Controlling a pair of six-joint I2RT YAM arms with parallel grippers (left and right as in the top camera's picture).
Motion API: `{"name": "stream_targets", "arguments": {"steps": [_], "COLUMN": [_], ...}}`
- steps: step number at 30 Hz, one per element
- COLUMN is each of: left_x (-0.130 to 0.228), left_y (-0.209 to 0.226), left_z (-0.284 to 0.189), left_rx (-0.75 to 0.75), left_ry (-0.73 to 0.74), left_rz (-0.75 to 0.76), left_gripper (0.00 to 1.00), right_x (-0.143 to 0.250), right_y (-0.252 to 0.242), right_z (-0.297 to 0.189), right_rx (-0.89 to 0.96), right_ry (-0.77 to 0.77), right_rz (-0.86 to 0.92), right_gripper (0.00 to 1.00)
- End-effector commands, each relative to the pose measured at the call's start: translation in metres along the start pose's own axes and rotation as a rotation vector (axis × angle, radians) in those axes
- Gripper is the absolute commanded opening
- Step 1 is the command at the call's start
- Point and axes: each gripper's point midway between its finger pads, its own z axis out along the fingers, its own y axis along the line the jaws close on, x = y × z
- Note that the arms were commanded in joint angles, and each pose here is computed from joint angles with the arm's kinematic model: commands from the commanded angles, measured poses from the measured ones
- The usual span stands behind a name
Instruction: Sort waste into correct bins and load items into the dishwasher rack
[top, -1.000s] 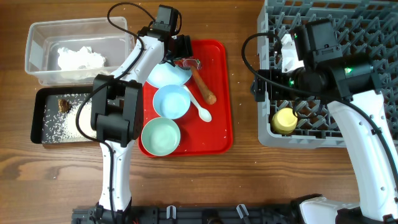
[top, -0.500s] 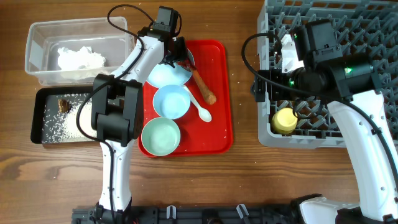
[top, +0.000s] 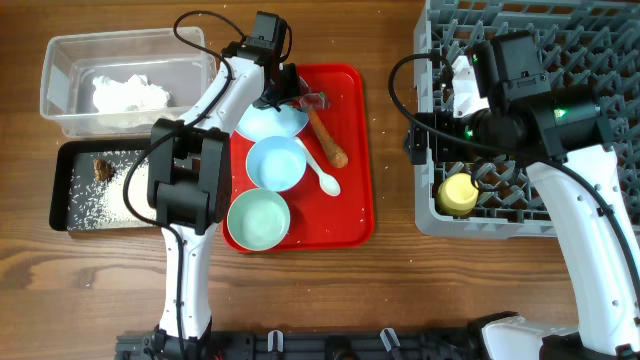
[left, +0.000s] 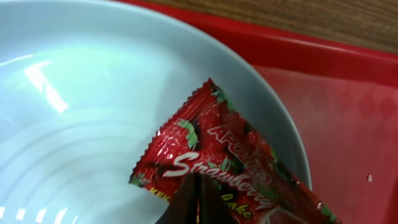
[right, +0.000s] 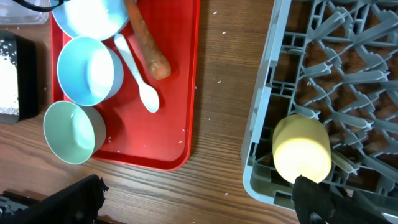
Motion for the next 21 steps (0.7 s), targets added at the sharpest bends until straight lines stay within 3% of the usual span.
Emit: {"name": "stream_targets", "arguments": {"steps": [1,5,9,11,21], "left_x": [0.017,-0.011,-0.022,-0.022,0.000], "left_y": [0.011,-0.004,-0.015,-0.014,0.007], "left_z": [0.013,-0.038,-0.051,-0.044,0.010], "left_rx": [-0.036,0.003,0.032,0.026,-0.039], "left_ry": [0.062,-0.051,-0.108,-0.106,-0.011], "left_rz": [-0.006,0.003,0.054,0.069,0.058], "left_gripper": [0.04,0.05,0.58,0.70,0.80], "right_x": [0.003,0.003,0.003,0.004,0.006], "right_y": [-0.005,-0.005,-0.005,-0.005,-0.005], "right_z": [0.005,0.005,0.005,0.005,0.005], "right_rx": [0.022,0.023,0.022,0.023,0.025], "right_ry": [0.019,0.021,0.019,0.022,0.031], "right_rz": [-0.009,-0.010,-0.009,-0.009,-0.008], "right_gripper": [1.00,1.00,1.00,1.00,1.00]}}
